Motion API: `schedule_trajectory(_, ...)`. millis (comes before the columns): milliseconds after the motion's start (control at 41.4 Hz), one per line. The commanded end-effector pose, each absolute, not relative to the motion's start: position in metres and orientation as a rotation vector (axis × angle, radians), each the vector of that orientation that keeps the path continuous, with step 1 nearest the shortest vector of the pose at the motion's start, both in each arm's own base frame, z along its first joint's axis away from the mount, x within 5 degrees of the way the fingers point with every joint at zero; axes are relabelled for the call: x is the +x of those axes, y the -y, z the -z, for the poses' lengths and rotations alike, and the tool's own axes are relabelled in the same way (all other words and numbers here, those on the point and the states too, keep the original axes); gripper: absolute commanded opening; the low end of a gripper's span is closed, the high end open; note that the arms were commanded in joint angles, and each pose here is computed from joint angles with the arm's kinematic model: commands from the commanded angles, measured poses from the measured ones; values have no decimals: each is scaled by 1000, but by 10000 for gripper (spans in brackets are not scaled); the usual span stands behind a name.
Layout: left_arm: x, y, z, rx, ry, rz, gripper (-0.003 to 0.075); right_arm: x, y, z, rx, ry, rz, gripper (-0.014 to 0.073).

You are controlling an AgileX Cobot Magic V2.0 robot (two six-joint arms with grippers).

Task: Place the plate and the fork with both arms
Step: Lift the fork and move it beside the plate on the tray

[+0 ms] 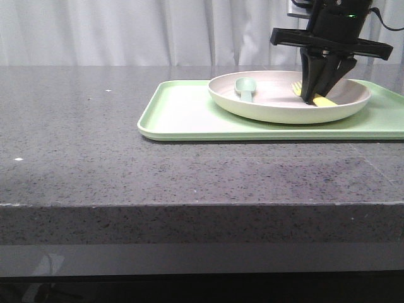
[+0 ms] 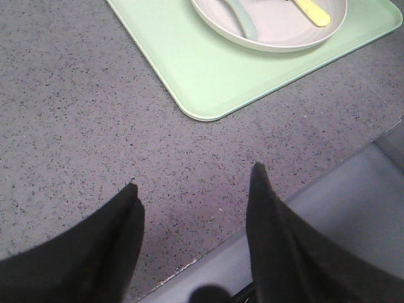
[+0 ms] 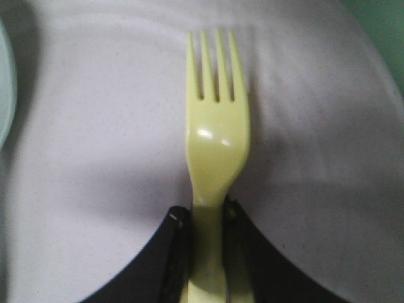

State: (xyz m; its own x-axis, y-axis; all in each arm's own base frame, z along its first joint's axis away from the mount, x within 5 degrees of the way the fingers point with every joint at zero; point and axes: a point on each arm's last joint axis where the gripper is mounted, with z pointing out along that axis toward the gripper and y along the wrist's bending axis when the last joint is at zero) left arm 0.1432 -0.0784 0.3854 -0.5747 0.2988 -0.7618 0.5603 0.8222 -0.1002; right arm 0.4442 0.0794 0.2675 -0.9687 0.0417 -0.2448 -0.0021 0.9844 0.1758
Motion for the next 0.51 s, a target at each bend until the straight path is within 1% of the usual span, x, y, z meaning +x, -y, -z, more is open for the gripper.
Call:
schedule_trajectory(0,145,80,-397,590,-2139,456,367,425,-72,-304,2,-2886,-214,139)
schedule_trajectory(193,145,80,-397,590,-2139,456,367,415,-69,-329,-9,-2823,-207,140)
schedule_trajectory(483,145,80,-397,590,-2139,456,367,388,-50,-379,2,-2696,-71,140)
